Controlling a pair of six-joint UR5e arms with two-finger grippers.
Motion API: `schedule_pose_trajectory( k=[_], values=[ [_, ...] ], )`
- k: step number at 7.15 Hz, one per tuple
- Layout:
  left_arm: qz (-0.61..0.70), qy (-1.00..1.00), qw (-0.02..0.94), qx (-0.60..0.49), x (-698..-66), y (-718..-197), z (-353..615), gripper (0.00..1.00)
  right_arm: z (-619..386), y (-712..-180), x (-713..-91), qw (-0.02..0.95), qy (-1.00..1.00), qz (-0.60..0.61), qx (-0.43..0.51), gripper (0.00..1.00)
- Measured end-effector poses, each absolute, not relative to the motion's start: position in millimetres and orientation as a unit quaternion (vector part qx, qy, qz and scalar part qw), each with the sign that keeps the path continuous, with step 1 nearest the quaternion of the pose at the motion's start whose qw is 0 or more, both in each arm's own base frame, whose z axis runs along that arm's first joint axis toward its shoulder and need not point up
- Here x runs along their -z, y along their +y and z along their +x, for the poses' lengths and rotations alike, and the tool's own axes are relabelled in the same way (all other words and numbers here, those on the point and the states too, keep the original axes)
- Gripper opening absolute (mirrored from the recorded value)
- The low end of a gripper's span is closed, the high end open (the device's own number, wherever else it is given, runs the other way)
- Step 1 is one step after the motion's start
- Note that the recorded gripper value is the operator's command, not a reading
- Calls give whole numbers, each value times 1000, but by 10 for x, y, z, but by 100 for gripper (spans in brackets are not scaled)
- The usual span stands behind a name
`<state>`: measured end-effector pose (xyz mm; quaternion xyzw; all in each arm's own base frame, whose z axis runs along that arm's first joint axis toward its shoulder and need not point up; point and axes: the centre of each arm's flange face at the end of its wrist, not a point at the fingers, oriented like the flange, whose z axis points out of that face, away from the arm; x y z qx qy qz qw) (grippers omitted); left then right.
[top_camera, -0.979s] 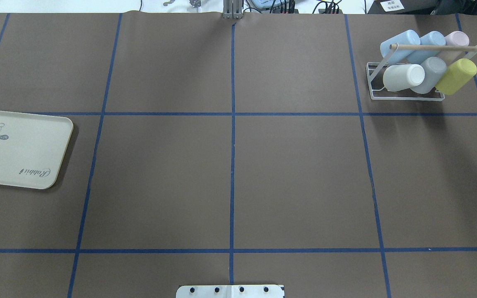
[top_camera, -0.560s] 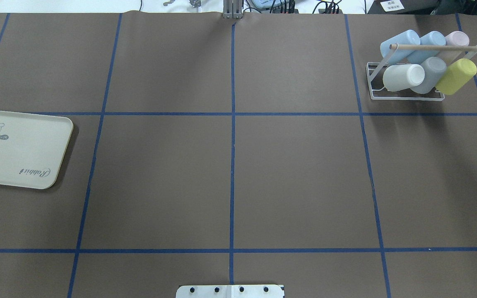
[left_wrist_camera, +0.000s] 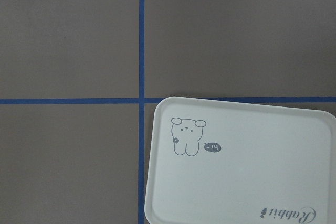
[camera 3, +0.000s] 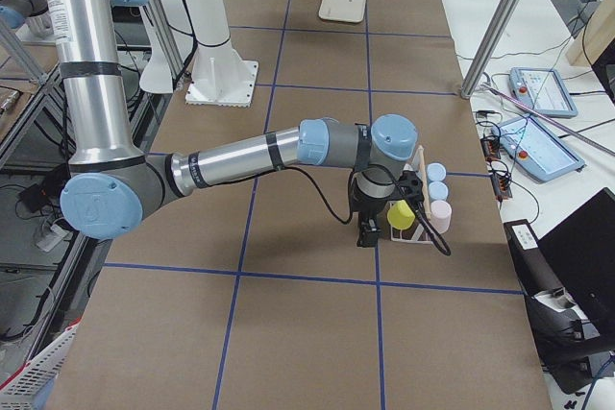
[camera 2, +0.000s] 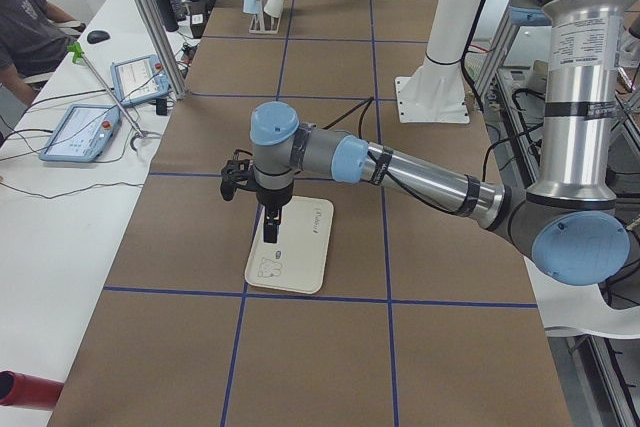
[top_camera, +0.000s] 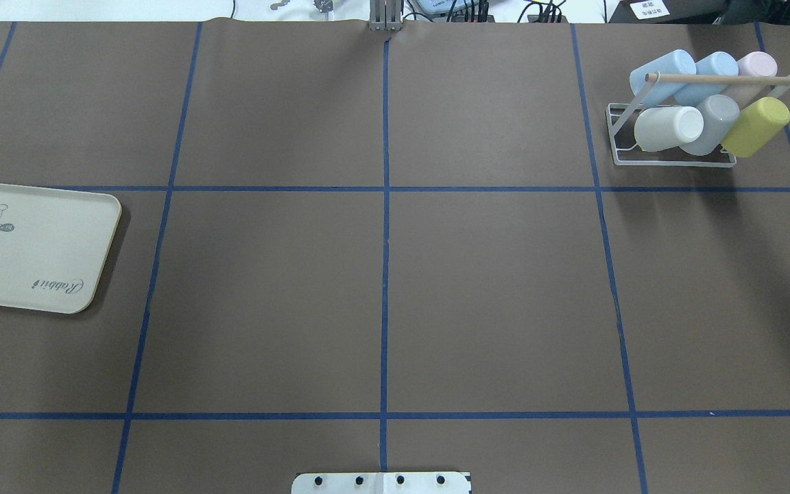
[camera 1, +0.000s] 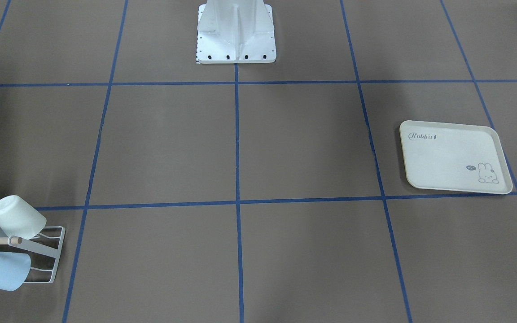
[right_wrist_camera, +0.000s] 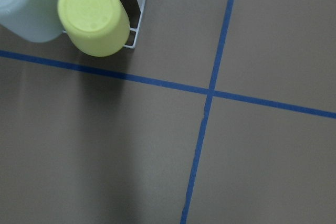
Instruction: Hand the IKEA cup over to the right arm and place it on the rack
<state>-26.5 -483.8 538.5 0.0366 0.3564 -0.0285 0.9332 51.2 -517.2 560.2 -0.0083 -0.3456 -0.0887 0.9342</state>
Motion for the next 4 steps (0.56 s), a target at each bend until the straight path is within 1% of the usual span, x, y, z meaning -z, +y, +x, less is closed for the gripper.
schedule_pose_trajectory(
  k=[1,4],
  values=[
    [27,353,935,20,-5555,-4837,-274,100,520,-5118,-5669,934,-347,-8,86,100],
    [36,346,935,-72,-6103,-4755,-529,100,534,-5095,-5693,934,-348,-6,79,100]
  ],
)
